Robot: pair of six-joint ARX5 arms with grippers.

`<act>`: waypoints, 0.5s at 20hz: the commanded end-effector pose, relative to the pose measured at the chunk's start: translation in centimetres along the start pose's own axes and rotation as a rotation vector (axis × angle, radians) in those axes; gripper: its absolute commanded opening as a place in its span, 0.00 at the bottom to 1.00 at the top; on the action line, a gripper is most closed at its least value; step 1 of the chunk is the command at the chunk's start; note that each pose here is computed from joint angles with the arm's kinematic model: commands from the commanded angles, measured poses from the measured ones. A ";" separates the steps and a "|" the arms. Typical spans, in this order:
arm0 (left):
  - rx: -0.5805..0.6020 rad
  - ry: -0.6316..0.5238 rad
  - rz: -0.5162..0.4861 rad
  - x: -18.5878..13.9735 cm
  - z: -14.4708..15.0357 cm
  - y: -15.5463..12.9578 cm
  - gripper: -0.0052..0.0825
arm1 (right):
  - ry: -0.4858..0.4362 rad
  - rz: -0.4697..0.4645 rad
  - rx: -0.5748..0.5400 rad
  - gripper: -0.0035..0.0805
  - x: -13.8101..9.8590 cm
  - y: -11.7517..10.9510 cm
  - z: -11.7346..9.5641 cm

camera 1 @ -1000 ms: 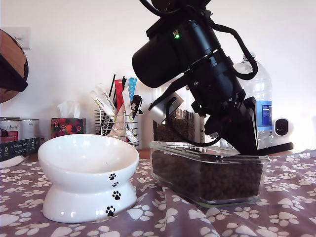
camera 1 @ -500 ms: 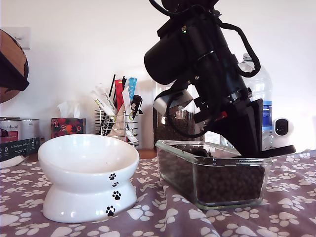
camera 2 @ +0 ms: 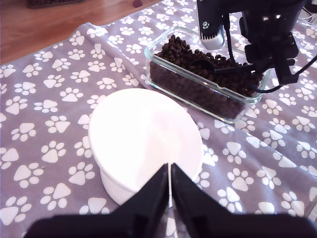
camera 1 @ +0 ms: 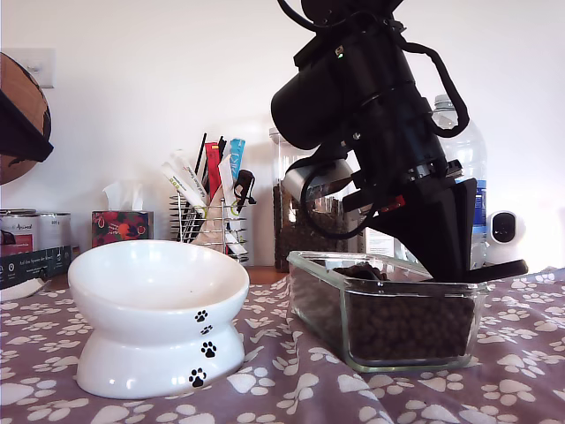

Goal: Measure one spoon of cat food and pour it into the food bowl

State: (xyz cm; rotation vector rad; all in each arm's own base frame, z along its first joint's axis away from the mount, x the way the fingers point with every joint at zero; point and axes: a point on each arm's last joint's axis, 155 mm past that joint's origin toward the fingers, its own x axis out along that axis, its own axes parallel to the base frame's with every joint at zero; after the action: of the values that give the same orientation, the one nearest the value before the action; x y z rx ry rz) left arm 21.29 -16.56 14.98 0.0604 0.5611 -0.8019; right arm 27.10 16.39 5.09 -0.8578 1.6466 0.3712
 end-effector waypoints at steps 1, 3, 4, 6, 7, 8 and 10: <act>0.000 -0.009 -0.004 -0.1 0.4 -0.1 0.04 | 0.049 0.031 0.015 0.03 1.6 0.5 -0.3; 0.000 -0.009 -0.004 -0.1 0.4 -0.1 0.04 | 0.024 0.053 0.026 0.03 1.0 0.6 0.3; 0.000 -0.009 -0.004 -0.1 0.4 -0.1 0.04 | 0.011 0.057 0.033 0.03 0.7 0.4 0.6; 0.000 -0.008 -0.004 -0.1 0.4 -0.1 0.04 | -0.011 0.055 0.037 0.03 0.2 0.2 1.1; 0.000 -0.008 -0.004 -0.1 0.4 -0.1 0.04 | -0.019 0.055 0.041 0.03 0.0 0.1 1.3; 0.000 -0.007 -0.004 -0.1 0.4 -0.1 0.04 | -0.021 0.056 0.044 0.03 -0.1 0.0 1.4; -0.001 -0.006 -0.004 -0.1 0.4 -0.1 0.04 | -0.021 0.059 0.051 0.03 0.0 -0.2 1.3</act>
State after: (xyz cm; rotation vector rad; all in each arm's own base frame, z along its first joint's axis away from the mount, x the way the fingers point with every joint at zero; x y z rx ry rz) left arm 21.28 -16.55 14.96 0.0600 0.5624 -0.8018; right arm 27.83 17.02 5.54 -0.7711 1.6430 0.3805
